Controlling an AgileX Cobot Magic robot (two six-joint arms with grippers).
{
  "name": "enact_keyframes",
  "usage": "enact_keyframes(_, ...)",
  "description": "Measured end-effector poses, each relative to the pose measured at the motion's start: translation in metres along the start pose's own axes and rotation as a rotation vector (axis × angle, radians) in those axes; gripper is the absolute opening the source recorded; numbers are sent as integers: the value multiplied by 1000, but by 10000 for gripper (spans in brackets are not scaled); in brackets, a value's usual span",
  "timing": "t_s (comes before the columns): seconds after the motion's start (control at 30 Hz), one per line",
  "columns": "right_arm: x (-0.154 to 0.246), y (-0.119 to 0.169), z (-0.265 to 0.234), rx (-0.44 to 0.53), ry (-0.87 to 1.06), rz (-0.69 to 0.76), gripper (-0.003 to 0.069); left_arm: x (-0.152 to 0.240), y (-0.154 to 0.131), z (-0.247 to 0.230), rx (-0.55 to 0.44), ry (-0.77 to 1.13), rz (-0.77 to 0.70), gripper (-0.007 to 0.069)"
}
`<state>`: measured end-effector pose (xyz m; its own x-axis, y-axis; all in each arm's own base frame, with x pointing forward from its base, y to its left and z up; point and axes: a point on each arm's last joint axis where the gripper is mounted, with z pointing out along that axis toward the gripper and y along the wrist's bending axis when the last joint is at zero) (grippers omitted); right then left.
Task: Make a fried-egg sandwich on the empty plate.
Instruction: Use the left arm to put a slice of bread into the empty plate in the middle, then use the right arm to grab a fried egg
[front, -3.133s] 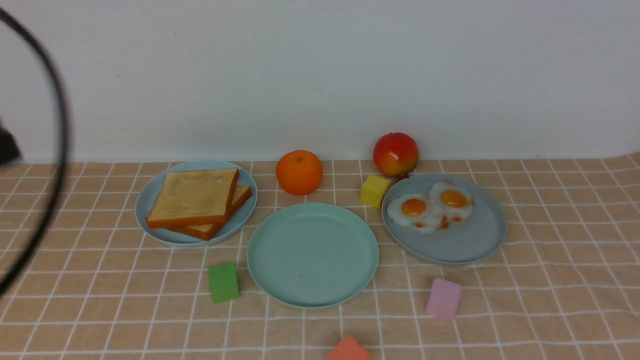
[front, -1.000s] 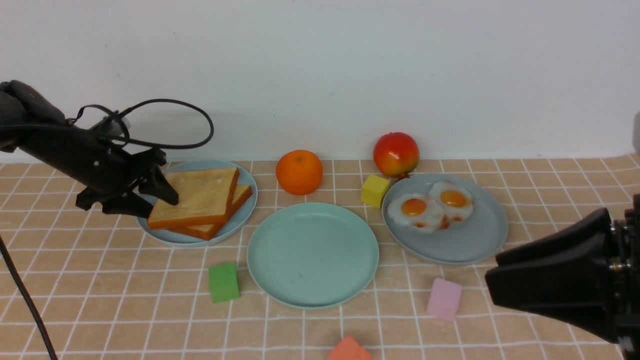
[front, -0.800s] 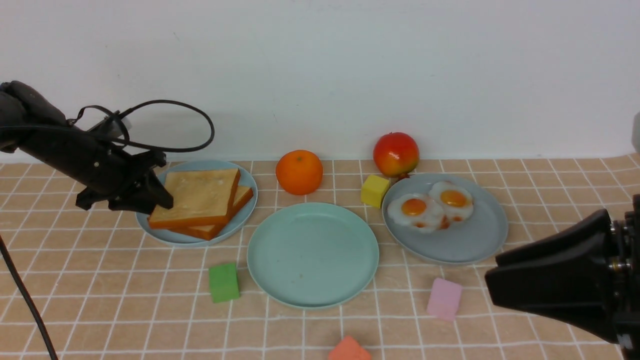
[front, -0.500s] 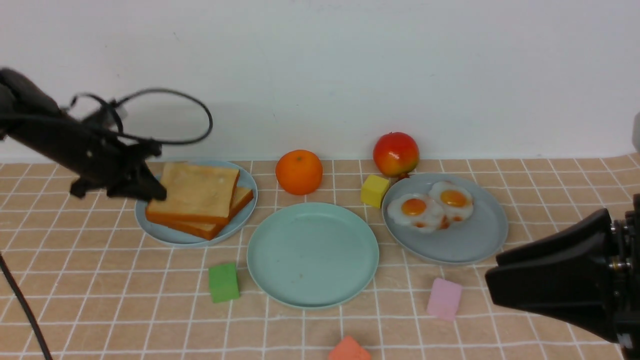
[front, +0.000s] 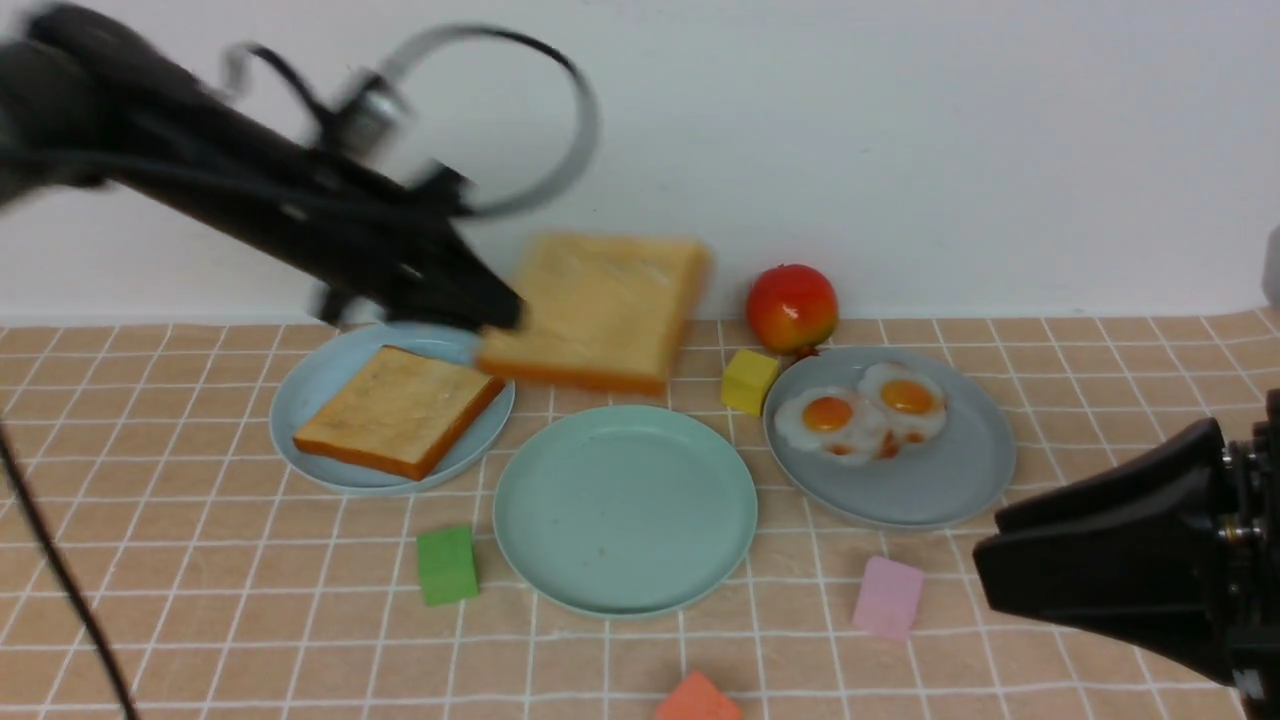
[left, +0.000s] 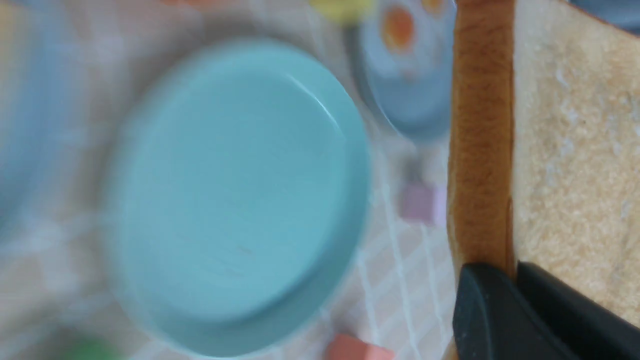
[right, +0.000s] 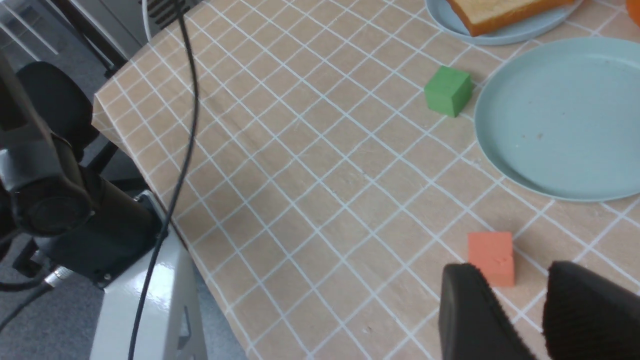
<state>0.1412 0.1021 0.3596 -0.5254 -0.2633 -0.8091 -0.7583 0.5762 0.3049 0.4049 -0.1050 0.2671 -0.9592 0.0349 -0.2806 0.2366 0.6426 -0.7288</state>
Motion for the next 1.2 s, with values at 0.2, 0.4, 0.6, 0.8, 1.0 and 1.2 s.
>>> enact_keyframes(0.2, 2, -3, 0, 29, 26, -27, 241, 29, 18, 45, -56, 24, -107, 12)
enact_keyframes(0.4, 3, -3, 0, 35, 33, -34, 241, 41, 45, 57, -158, -64, -198, 12)
enact_keyframes(0.6, 3, -3, 0, 35, 33, -34, 241, 41, 59, 64, -200, -109, -233, 15)
enact_keyframes(0.8, 2, -4, 0, 42, 28, -36, 241, 44, 64, 71, -198, -76, -252, 83)
enact_keyframes(1.0, 2, -4, 0, 47, 22, -35, 241, 44, 60, 67, -190, -77, -242, 301)
enact_keyframes(1.2, 2, -4, 0, 47, 22, -35, 241, 42, 36, 46, -162, -88, -182, 488)
